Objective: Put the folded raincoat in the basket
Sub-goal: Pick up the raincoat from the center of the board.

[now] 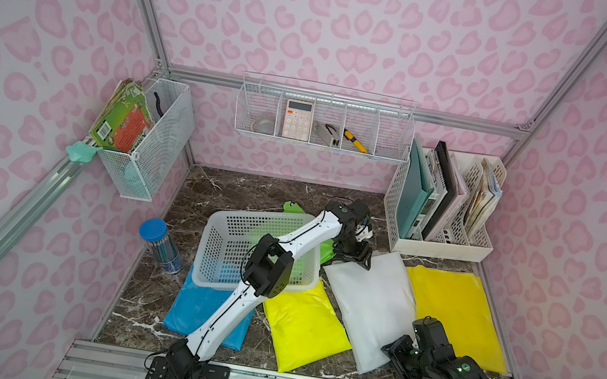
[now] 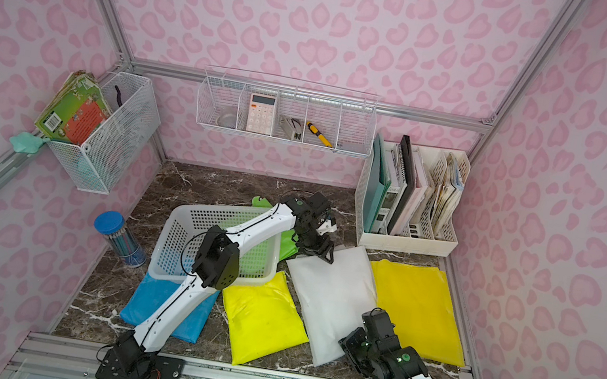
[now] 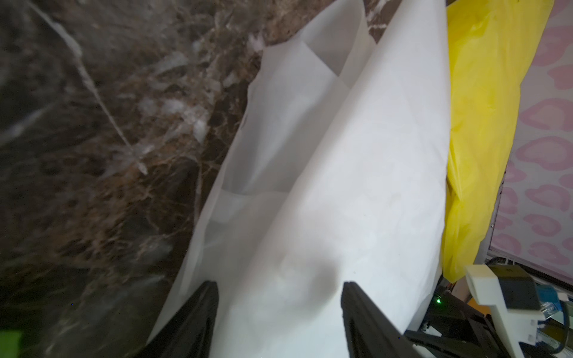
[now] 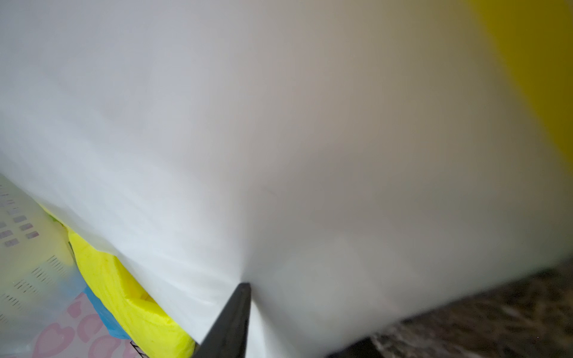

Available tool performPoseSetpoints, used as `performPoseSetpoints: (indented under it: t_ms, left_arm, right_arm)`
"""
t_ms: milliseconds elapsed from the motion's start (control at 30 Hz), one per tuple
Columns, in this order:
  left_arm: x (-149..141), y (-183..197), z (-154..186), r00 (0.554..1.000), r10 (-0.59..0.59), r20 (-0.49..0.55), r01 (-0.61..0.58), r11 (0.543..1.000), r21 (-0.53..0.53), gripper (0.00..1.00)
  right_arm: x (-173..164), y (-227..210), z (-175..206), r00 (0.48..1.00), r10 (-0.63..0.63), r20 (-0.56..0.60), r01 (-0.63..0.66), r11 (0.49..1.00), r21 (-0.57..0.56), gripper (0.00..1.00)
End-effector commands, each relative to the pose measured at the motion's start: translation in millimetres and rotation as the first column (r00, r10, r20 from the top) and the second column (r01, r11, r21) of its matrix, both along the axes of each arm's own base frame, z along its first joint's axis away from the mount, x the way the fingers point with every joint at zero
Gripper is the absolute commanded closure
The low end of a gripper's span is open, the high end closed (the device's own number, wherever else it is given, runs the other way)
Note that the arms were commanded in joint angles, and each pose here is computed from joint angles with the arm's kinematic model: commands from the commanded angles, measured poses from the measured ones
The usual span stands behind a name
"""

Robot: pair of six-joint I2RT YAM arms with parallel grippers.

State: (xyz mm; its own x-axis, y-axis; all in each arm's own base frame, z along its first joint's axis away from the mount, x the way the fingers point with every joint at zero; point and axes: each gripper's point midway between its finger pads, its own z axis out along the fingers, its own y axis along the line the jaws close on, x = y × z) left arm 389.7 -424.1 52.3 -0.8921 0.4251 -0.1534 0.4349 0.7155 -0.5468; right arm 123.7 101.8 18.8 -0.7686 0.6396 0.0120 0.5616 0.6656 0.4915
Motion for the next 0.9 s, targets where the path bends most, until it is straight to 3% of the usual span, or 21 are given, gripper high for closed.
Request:
performPoseSetpoints:
  t_ms: [0,67,200,333,567,633,867]
  left_arm:
    - [-1.7,0.9,3.7,1.000,-0.004,-0.008,0.004,1.000,-0.007,0.34]
    - [-0.6,2.2,1.5,1.000,0.002,-0.014,-0.002,1.000,-0.005,0.37]
    - [-1.5,4.0,-3.4,1.000,0.000,-0.031,0.000,1.000,-0.007,0.46]
    - [-4.7,-2.6,-2.4,0.998,-0.021,-0.058,0.018,0.998,-0.066,0.49]
    - [2.4,-1.5,10.5,1.000,0.007,-0.028,-0.009,0.998,-0.068,0.93]
    - [9.7,0.4,24.6,0.999,0.032,0.002,-0.032,0.997,-0.076,1.00]
    - [23.8,9.4,92.4,0.989,0.098,0.110,-0.084,0.988,-0.129,1.00]
  right_arm:
    - [4.2,-10.3,-6.4,0.998,-0.062,0.013,0.062,0.997,-0.038,0.81]
    - [5.9,-5.4,-4.9,0.998,-0.058,0.018,0.058,0.998,-0.009,0.90]
    - [8.2,-4.0,0.9,0.999,-0.043,0.032,0.044,0.999,-0.009,0.93]
    - [2.7,-2.1,-5.5,1.000,-0.023,0.009,0.023,1.000,-0.001,0.94]
    - [7.2,-2.8,0.8,0.999,-0.025,0.045,0.025,1.000,-0.001,0.95]
    - [11.1,-3.1,8.1,0.997,-0.027,0.065,0.028,1.000,-0.004,0.97]
    - [39.6,2.8,69.9,0.974,-0.053,0.218,0.045,0.998,0.040,1.00]
